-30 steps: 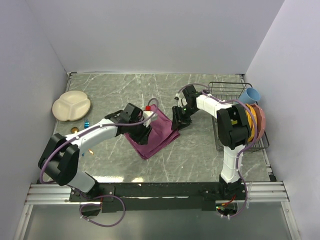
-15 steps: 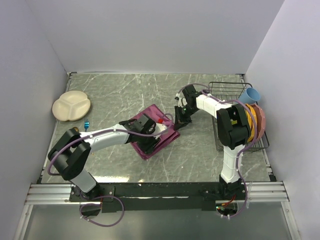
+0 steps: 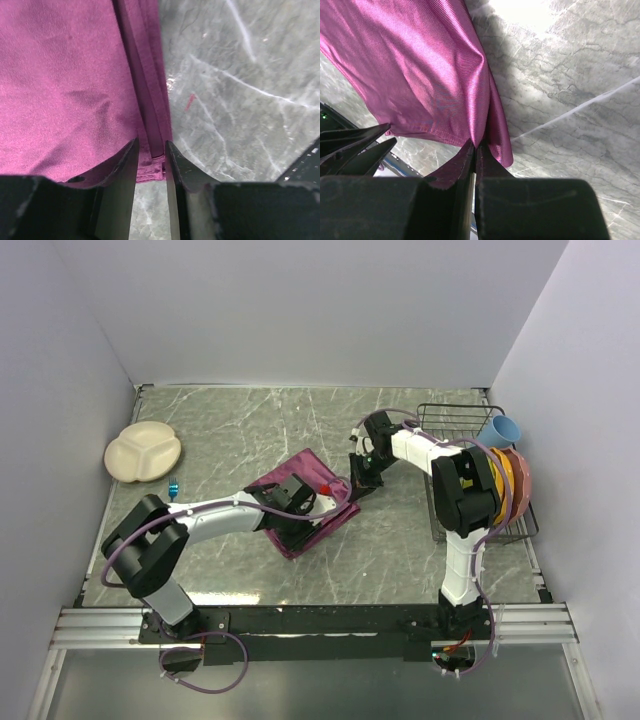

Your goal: Fold the napkin into a case and place the utensils inside

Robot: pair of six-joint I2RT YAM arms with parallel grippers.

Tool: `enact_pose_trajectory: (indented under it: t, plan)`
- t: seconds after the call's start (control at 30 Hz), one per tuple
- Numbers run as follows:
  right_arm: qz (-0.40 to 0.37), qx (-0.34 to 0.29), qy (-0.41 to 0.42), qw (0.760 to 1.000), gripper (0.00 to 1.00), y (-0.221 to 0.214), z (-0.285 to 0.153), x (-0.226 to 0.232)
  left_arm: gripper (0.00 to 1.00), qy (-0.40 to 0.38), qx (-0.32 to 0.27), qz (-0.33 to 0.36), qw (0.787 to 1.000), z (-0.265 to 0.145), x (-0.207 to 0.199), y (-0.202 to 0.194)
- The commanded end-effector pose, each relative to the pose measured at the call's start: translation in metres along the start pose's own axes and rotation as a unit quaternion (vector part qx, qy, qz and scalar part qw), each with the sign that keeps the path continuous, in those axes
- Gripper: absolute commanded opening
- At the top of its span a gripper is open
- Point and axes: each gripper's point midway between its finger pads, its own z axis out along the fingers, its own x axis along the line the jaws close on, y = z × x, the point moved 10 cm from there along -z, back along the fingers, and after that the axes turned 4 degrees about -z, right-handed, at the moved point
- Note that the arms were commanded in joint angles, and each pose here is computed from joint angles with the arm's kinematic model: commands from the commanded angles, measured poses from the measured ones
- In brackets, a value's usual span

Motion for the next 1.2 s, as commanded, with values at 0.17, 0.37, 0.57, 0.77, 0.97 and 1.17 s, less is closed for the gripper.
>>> enact_pose_trajectory:
  t: [0.17,0.37,0.57,0.77,0.97,1.17]
  plan:
    - [-0.007,-0.006,0.004,1.0,0.0,0.008,-0.003,0.003,0.27,0.012,0.009,0.012,1.0,0.005,0.002,-0.002]
    - [-0.006,-0.003,0.008,1.0,0.0,0.006,-0.003,0.003,0.05,0.018,0.006,0.018,1.0,-0.001,0.002,-0.003]
    - [-0.006,0.002,0.017,1.0,0.0,0.003,-0.006,0.006,0.01,0.019,0.002,0.032,0.999,-0.012,0.001,-0.005]
    - [0.004,0.011,0.037,0.999,0.0,-0.007,-0.011,0.011,0.01,0.022,-0.006,0.052,0.998,-0.029,0.0,-0.008]
    - [0.016,0.021,0.035,0.999,0.0,-0.014,0.001,0.004,0.01,0.024,0.007,0.055,0.998,-0.026,0.001,-0.013]
    - [0.013,0.025,0.02,0.999,0.0,-0.012,0.008,-0.002,0.18,0.014,0.011,0.059,0.998,-0.025,0.002,-0.016]
